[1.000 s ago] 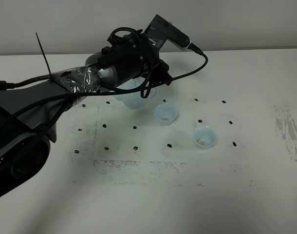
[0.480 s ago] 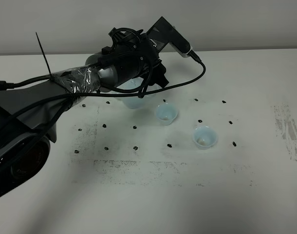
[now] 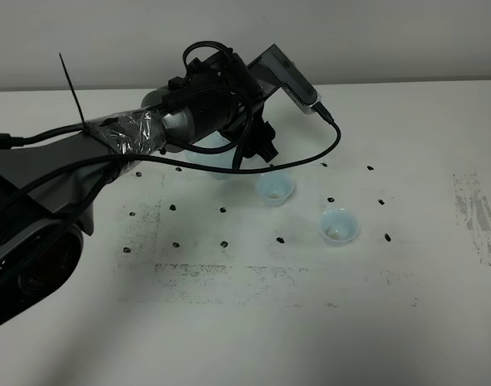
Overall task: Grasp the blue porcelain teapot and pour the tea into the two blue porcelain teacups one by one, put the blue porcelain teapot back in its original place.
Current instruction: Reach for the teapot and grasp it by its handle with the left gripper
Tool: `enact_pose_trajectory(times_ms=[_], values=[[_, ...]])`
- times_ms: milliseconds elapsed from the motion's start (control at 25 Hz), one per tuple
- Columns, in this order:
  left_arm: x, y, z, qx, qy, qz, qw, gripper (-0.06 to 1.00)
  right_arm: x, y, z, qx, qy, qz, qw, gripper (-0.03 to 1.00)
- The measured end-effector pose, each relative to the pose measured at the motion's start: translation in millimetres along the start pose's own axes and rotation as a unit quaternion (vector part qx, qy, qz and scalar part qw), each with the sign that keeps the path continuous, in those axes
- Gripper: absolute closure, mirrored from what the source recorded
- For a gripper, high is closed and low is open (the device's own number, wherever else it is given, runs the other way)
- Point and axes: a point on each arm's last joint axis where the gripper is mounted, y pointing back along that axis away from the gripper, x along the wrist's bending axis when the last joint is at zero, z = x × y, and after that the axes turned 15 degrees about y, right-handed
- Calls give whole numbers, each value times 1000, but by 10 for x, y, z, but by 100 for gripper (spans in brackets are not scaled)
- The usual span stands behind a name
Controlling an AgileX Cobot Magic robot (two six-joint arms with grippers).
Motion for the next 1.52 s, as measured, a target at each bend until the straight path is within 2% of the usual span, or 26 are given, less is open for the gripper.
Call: enact_pose_trajectory(times_ms=[160,360,640,800,1160,1520], values=[[0,2,-27,15,0,2,1000,26,0,0,0,0,0,0,1000,41],[-28,17,-8,7,12,-1,1000,26,0,0,0,0,0,0,1000,41],[-47,118,145,-62,53,-23,996,26,0,0,0,0,0,0,1000,41],[-74,50,172,-87,52,-29,994,26,0,0,0,0,0,0,1000,41],[-77,-121,136,-96,25,-10,995,26,1,0,0,0,0,0,1000,41],[69,-171,83,-76,43,18,996,26,1,0,0,0,0,0,1000,41]])
